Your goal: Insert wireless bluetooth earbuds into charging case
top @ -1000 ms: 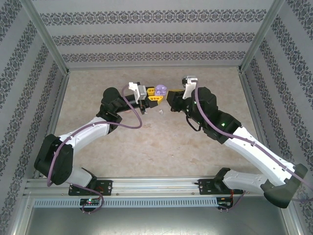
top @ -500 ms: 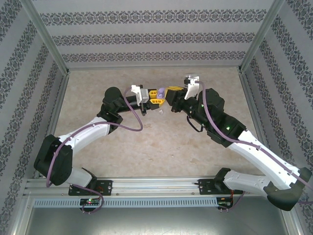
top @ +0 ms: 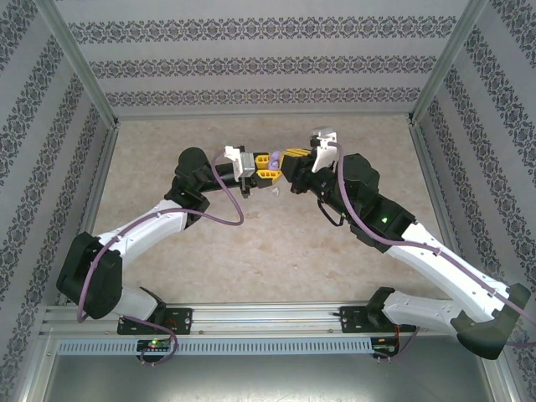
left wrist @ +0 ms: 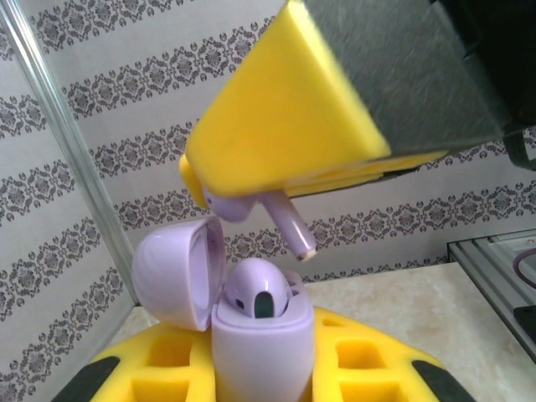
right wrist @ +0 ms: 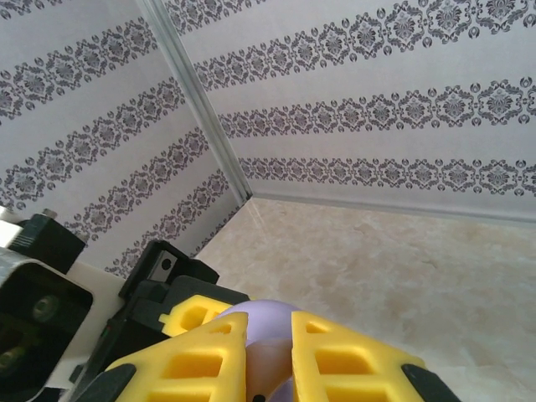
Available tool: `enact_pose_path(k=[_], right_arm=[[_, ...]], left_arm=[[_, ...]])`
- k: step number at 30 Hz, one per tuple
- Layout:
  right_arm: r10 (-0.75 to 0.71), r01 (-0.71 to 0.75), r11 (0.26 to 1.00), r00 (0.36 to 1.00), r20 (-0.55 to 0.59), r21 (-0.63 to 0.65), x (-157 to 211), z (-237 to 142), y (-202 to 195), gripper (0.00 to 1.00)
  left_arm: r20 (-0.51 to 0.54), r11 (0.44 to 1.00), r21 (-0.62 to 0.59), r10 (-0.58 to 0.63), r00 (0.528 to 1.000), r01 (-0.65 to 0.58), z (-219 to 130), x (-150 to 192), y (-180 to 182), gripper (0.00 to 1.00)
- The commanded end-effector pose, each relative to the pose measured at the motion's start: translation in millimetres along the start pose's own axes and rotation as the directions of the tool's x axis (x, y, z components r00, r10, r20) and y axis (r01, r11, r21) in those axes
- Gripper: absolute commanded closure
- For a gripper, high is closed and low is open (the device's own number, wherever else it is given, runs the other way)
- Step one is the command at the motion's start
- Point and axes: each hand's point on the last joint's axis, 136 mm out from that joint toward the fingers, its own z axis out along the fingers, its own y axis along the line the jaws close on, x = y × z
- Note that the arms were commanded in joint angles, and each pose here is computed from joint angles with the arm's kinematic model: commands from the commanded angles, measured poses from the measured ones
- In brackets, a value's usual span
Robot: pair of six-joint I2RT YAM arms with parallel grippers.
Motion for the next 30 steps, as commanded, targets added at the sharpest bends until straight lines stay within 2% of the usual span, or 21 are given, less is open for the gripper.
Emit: enact_pose_path(k=[1,20,30], right_arm=[[-0.018,0.017,1.0,1.0,0.023,0.017,0,3,-2,0.84],[-0.027,0.028,0.999,0.999,-0.038,0.038,21,16,-8,0.84],[-0.095,0.102,0.992,0.992,-0.083,0.076,40,19,-12,0.85]], left_arm=[[0.055,0.997,0.025,0.075,0.996,-0.076,0,-32,-8,1.0],[0.074,0.996,0.021,0.088,0.993,-0.09,0,-43,-12,1.0],[0.092,0.996,-0.005,0.094,0.991,-0.094,-1,-49,-8,1.0]])
